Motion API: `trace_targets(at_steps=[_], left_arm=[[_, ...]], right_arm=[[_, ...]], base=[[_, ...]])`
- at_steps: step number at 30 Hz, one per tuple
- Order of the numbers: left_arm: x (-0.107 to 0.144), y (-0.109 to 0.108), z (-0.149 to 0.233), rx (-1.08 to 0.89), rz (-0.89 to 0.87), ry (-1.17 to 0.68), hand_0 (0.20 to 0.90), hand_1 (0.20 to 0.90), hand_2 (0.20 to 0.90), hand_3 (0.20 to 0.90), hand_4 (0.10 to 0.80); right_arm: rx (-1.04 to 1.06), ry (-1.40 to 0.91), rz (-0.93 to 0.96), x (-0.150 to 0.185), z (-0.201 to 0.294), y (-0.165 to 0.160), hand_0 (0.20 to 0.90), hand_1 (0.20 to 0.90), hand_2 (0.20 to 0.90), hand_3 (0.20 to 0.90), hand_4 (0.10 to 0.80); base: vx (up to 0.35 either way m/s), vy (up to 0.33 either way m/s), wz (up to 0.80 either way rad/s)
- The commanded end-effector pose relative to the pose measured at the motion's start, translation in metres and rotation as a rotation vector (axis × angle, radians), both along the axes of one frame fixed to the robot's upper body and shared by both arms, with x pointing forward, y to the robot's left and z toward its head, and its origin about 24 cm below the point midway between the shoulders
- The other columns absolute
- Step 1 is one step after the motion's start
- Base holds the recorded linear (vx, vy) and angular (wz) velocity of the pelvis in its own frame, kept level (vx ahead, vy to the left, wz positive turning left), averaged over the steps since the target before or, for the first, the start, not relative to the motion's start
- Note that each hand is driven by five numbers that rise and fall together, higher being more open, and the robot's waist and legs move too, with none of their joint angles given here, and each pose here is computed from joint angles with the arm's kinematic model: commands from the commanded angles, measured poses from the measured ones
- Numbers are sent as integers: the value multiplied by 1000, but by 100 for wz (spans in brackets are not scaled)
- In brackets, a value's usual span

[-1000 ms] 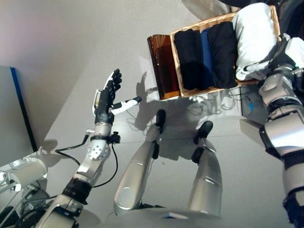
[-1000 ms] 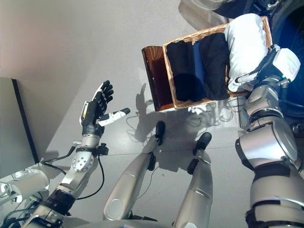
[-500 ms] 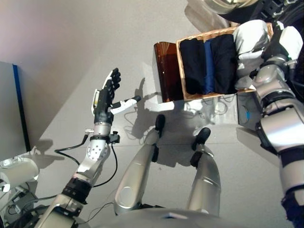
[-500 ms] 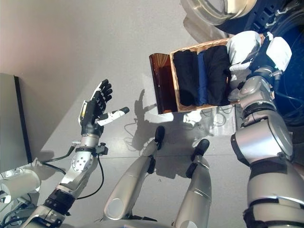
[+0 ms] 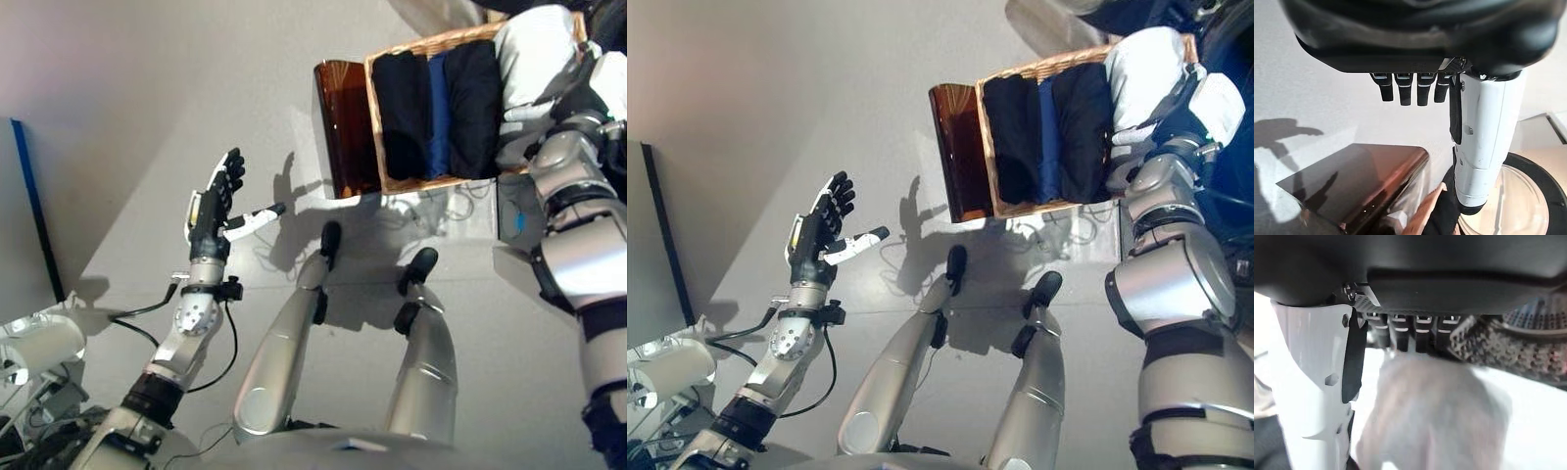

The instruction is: Pick up the clothes and place them into the washing machine

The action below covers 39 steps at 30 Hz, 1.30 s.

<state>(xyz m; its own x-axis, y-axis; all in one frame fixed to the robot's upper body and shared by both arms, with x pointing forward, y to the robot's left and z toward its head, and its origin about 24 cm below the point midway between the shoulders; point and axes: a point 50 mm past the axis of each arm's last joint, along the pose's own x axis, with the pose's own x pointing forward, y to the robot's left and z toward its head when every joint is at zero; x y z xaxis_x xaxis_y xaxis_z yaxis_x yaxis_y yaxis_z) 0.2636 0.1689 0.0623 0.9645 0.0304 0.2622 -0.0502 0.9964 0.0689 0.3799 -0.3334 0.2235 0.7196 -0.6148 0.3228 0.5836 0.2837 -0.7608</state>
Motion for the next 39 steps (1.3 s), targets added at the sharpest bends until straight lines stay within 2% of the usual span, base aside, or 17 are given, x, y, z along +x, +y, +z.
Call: trace_targets(at_steps=[1,7,8,9,10,12,13,14,16,17,18,30,39], left_arm=[[-2,12,60,-34,60,-307,900,900,900,900,800],[-2,13,73,-56,97,-374,900,900,900,900,800],[-3,16,74,-50,109,-385,900,900,900,900,800],[-3,16,74,-50,110,-385,900,900,900,900,800],[-5,17,73,-59,114,-383,900,900,900,900,800],[-7,19,73,-56,122,-386,900,900,900,900,800],[-7,20,72,-59,125,-383,900,900,900,900,800],[-8,19,70,-68,118,-377,900,900,900,900,800],[-10,20,69,-66,114,-373,900,900,900,900,800],[-11,22,67,-59,115,-363,900,900,900,900,800],[-11,23,67,-56,119,-359,900,900,900,900,800],[-13,30,62,-53,142,-341,900,900,900,900,800],[-7,37,56,-53,183,-315,900,900,900,900,800]], right_arm=[[-172,-191,-72,-14,74,-15,900,900,900,900,800],[-178,-141,-80,-14,64,-18,900,900,900,900,800],[-176,-135,-91,-14,63,-19,826,826,826,826,747],[-176,-135,-90,-14,63,-18,518,518,518,518,527],[-188,-123,-109,-17,61,-22,464,464,464,464,488],[-207,-121,-131,-19,66,-25,527,527,527,527,533],[-215,-129,-135,-20,70,-25,697,697,697,697,655],[-224,-108,-143,-21,70,-28,691,691,691,691,651],[-226,-116,-144,-21,74,-27,771,771,771,771,708],[-233,-100,-157,-24,76,-30,524,524,524,524,531],[-245,-100,-163,-24,79,-30,205,205,205,205,304],[-234,-95,-170,-25,74,-32,200,200,200,200,300],[-151,-167,-162,-23,69,-30,200,200,200,200,300]], base=[[-38,17,-2],[-24,16,7],[-32,20,10],[-7,21,10],[-15,0,4],[-16,1,0],[0,0,0],[-32,3,-3],[-36,-4,-4],[-38,0,-4],[-53,8,-2],[-4,0,1],[10,3,-3]])
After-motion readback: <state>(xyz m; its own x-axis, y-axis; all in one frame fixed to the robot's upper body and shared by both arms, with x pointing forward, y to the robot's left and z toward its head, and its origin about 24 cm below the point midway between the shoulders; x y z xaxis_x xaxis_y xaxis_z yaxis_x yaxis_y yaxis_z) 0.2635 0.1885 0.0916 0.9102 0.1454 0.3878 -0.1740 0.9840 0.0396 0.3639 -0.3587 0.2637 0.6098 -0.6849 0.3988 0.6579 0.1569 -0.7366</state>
